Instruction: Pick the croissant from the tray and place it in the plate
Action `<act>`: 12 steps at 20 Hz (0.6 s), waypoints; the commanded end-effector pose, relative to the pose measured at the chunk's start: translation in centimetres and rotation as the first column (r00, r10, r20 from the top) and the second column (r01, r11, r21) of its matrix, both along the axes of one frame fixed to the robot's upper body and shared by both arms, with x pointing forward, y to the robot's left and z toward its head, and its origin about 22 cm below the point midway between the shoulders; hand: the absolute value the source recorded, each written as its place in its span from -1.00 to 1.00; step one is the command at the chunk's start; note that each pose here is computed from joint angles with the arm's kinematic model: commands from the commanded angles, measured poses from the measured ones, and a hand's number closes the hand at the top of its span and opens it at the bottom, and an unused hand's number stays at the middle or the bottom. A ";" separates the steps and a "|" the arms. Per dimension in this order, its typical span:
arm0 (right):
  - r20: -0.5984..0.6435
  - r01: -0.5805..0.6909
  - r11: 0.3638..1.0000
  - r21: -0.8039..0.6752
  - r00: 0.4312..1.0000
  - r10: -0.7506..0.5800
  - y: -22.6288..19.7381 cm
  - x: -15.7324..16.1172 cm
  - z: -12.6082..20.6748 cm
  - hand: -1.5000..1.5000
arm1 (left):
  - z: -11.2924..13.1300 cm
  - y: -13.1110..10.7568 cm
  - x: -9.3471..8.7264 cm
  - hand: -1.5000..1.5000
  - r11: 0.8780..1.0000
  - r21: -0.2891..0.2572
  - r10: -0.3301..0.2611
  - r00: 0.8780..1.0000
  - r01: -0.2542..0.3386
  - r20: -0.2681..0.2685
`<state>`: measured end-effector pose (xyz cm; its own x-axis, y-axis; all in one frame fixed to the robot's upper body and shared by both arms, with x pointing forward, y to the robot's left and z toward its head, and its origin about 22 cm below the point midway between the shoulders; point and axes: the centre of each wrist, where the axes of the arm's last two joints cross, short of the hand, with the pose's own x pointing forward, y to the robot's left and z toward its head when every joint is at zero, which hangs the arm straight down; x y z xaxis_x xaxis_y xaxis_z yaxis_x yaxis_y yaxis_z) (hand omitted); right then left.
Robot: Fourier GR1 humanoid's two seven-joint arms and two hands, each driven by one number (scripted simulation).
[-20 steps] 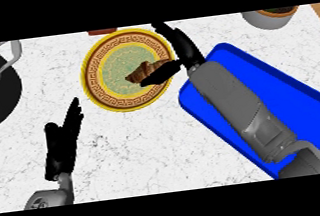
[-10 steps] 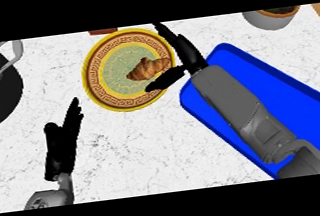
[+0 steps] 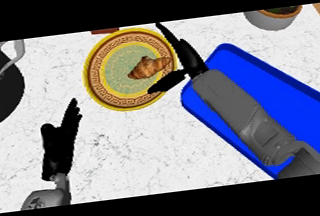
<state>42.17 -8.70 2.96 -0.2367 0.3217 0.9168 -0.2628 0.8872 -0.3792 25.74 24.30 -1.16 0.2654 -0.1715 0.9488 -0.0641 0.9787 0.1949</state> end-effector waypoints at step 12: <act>-0.010 0.060 0.993 -0.105 0.998 -0.061 -4.4 0.3 -1.7 -1.00 | 1.2 0.3 -0.1 0.00 1.000 0.010 0.018 1.000 -0.018 -0.005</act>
